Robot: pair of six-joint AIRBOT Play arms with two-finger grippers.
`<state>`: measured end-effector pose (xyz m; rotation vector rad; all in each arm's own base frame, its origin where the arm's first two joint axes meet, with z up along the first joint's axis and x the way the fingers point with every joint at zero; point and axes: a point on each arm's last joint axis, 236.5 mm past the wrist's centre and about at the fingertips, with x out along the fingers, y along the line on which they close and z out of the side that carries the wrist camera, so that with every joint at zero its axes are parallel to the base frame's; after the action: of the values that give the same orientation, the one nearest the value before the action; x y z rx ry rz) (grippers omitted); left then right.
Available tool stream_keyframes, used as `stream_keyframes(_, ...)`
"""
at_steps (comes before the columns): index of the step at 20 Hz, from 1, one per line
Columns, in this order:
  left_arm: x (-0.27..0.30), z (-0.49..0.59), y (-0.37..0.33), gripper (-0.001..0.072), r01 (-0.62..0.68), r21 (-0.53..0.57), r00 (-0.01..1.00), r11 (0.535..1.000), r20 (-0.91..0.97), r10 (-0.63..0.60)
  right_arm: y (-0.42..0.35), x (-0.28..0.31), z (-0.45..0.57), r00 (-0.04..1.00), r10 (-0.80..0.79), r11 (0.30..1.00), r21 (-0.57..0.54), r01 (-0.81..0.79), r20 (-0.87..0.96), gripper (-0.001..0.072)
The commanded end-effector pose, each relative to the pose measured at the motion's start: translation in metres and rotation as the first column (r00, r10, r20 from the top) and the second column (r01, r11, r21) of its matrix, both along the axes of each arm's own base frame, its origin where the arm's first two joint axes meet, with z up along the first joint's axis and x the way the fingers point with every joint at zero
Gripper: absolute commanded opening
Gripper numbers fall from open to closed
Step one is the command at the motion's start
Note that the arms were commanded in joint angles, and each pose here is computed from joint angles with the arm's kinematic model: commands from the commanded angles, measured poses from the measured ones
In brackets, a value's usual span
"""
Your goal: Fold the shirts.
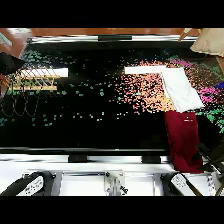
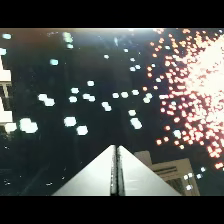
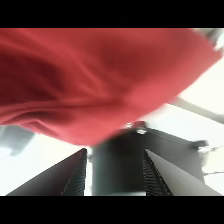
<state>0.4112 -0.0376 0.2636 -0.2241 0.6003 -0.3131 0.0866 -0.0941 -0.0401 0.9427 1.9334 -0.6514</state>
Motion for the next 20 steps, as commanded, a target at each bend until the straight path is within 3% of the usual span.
stream_keyframes(1, 0.000, 0.000, 0.000, 0.0031, -0.001, 0.000, 1.000, 1.000, -0.001, 0.001, -0.032, -0.019, 0.033, 0.990, 0.106, 0.991, -0.068, -0.113, -0.090, 0.0477)
stream_keyframes(3, 0.002, -0.003, 0.001, 0.0031, -0.001, -0.001, 1.000, 1.000, -0.006, 0.001, -0.079, 0.006, 0.069, 0.989, 0.149, 0.958, -0.246, -0.147, -0.011, 0.0475)
stream_keyframes(5, 0.007, -0.010, -0.003, 0.0029, 0.018, 0.008, 1.000, 1.000, -0.017, -0.018, -0.117, 0.084, 0.114, 0.928, 0.240, 0.893, -0.439, -0.096, 0.285, 0.0471)
stream_keyframes(6, 0.011, -0.018, -0.012, 0.0028, 0.072, 0.048, 0.997, 0.996, -0.017, -0.071, -0.123, 0.136, 0.145, 0.835, 0.314, 0.857, -0.513, -0.045, 0.452, 0.0437)
stream_keyframes(8, 0.019, -0.045, -0.033, 0.0026, 0.153, 0.136, 0.987, 0.979, -0.070, -0.145, -0.103, 0.229, 0.204, 0.579, 0.472, 0.808, -0.589, 0.016, 0.664, 0.0437)
stream_keyframes(10, 0.028, -0.082, -0.041, 0.0026, 0.174, 0.315, 0.978, 0.933, -0.166, -0.126, -0.051, 0.285, 0.226, 0.401, 0.592, 0.774, -0.632, -0.043, 0.698, 0.0440)
stream_keyframes(13, 0.021, -0.122, -0.035, 0.0030, 0.160, 0.550, 0.943, 0.820, -0.331, 0.038, 0.050, 0.307, 0.180, 0.349, 0.719, 0.695, -0.624, -0.358, 0.601, 0.0462)
stream_keyframes(14, 0.012, -0.133, -0.043, 0.0061, 0.212, 0.556, 0.918, 0.804, -0.395, 0.031, 0.083, 0.300, 0.156, 0.363, 0.753, 0.657, -0.587, -0.474, 0.549, 0.0468)
stream_keyframes(15, 0.000, -0.145, -0.051, 0.0240, 0.261, 0.545, 0.888, 0.797, -0.459, 0.023, 0.113, 0.295, 0.136, 0.350, 0.793, 0.603, -0.557, -0.571, 0.499, 0.0502)
stream_keyframes(16, -0.009, -0.156, -0.056, 0.0413, 0.275, 0.525, 0.859, 0.806, -0.511, 0.039, 0.136, 0.292, 0.120, 0.338, 0.813, 0.569, -0.527, -0.631, 0.473, 0.0657)
stream_keyframes(17, -0.017, -0.168, -0.060, 0.0523, 0.260, 0.488, 0.824, 0.833, -0.563, 0.072, 0.156, 0.289, 0.106, 0.341, 0.816, 0.559, -0.489, -0.669, 0.466, 0.0662)
stream_keyframes(20, -0.027, -0.189, -0.068, 0.0537, 0.247, 0.430, 0.757, 0.868, -0.645, 0.105, 0.204, 0.279, 0.074, 0.374, 0.790, 0.570, -0.357, -0.740, 0.487, 0.0662)
